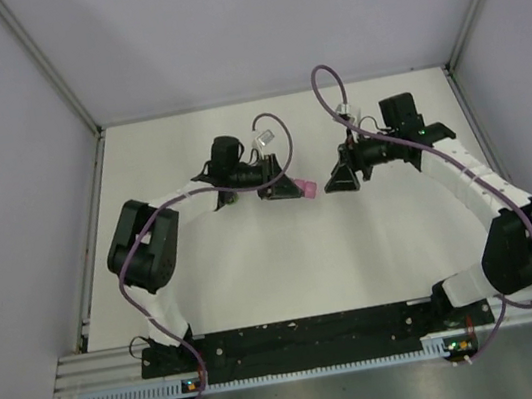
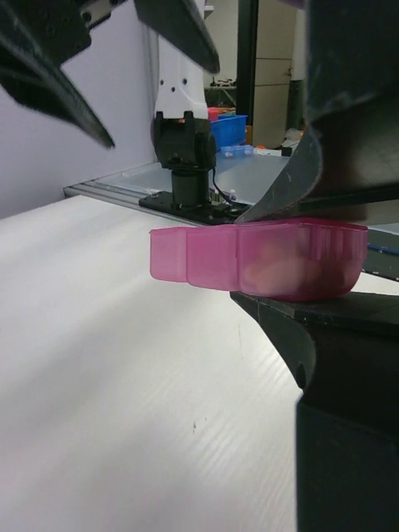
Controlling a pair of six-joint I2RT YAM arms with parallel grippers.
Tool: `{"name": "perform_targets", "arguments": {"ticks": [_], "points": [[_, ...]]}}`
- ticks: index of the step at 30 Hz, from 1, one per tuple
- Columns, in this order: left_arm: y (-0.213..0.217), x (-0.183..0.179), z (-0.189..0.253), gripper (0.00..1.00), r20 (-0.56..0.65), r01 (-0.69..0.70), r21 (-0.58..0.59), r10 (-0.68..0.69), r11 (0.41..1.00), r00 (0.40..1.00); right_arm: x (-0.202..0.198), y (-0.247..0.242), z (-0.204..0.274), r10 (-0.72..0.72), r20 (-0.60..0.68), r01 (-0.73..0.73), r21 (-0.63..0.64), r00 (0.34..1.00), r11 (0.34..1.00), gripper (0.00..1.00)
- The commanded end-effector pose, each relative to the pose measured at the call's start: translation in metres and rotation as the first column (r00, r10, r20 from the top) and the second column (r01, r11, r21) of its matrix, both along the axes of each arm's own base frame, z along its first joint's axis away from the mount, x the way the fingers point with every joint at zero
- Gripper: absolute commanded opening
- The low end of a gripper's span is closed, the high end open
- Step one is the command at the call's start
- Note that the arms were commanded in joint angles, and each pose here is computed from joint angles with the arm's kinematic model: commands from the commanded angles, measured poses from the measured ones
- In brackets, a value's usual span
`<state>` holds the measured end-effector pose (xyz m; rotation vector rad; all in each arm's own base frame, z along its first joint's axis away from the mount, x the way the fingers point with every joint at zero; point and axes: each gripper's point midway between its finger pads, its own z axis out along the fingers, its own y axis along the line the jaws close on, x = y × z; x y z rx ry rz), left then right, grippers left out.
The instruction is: Sort the pills into containers
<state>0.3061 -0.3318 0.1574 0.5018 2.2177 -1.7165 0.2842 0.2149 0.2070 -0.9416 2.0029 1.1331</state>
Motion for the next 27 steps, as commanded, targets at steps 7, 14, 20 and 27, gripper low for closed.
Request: {"name": "perform_targets", "arguments": {"ticks": [7, 14, 20, 27], "points": [[-0.021, 0.012, -0.053, 0.0, -0.166, -0.017, 0.062, 0.027, 0.998, 0.986, -0.006, -0.025, -0.008, -0.051, 0.035, 0.051, -0.026, 0.998, 0.998, 0.67], [-0.029, 0.01, -0.077, 0.09, -0.203, -0.02, 0.154, 0.051, 0.988, 0.978, -0.009, -0.026, -0.014, -0.043, 0.026, 0.043, -0.025, 0.999, 0.999, 0.67], [-0.029, 0.01, -0.095, 0.16, -0.203, -0.026, 0.226, 0.073, 0.974, 0.977, -0.011, -0.025, -0.018, -0.036, 0.022, 0.036, -0.021, 0.999, 0.999, 0.67], [-0.032, 0.005, -0.106, 0.16, -0.213, -0.009, 0.261, 0.067, 0.965, 0.975, -0.013, -0.025, -0.02, -0.035, 0.026, 0.035, -0.016, 0.999, 0.999, 0.67]]}}
